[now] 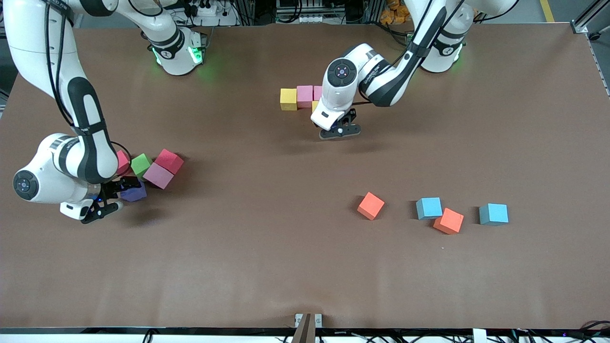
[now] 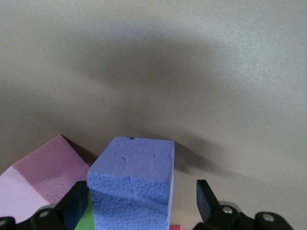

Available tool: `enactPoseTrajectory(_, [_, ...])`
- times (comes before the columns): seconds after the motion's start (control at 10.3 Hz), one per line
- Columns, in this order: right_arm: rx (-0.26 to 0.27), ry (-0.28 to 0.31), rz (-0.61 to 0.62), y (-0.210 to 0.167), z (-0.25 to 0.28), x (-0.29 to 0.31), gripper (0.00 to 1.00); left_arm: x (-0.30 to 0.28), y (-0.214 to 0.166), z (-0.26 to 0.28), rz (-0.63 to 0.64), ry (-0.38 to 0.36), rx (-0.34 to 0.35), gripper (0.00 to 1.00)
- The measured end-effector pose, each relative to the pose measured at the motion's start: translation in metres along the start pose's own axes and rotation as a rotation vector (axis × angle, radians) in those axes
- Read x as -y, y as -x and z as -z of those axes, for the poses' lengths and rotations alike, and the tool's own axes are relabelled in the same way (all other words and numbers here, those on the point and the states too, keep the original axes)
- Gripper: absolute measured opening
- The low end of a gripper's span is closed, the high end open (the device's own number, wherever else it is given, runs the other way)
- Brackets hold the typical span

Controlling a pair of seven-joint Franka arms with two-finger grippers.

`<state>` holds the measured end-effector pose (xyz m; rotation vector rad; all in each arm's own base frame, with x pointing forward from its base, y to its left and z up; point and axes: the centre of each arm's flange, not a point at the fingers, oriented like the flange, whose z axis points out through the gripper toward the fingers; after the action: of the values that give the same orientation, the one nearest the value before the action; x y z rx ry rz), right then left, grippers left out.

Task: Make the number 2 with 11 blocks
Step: 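Lower the purple block with the left gripper while the right gripper grasps purple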

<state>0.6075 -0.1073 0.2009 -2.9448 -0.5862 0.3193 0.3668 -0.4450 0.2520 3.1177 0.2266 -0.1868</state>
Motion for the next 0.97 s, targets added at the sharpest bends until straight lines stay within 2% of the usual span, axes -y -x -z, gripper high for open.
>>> enactPoseTrajectory(0.1, [0.001,0.0,0.001,0.001,-0.003,0.0,0.99,-0.005,0.005,-0.003,0.002,0.009,-0.007,0.59])
enactPoseTrajectory(0.19, [0.003,-0.002,0.002,0.002,-0.004,0.001,0.91,-0.01,0.011,-0.008,-0.007,0.016,-0.012,0.59])
enactPoseTrajectory(0.29, [0.003,-0.003,0.004,0.001,-0.004,0.002,0.88,-0.015,0.017,-0.012,-0.016,0.019,-0.015,0.59])
enactPoseTrajectory(0.49, [0.001,-0.004,0.008,0.0,-0.002,0.004,0.61,-0.017,0.02,-0.018,-0.022,0.021,-0.015,0.59])
enactPoseTrajectory(0.78, [0.006,-0.021,0.023,-0.004,0.013,0.012,0.52,-0.017,0.018,-0.026,-0.02,0.021,-0.014,0.59])
enactPoseTrajectory(0.97, [-0.023,-0.017,0.052,-0.016,0.047,0.023,0.52,-0.019,0.023,-0.033,-0.028,0.013,-0.009,0.59])
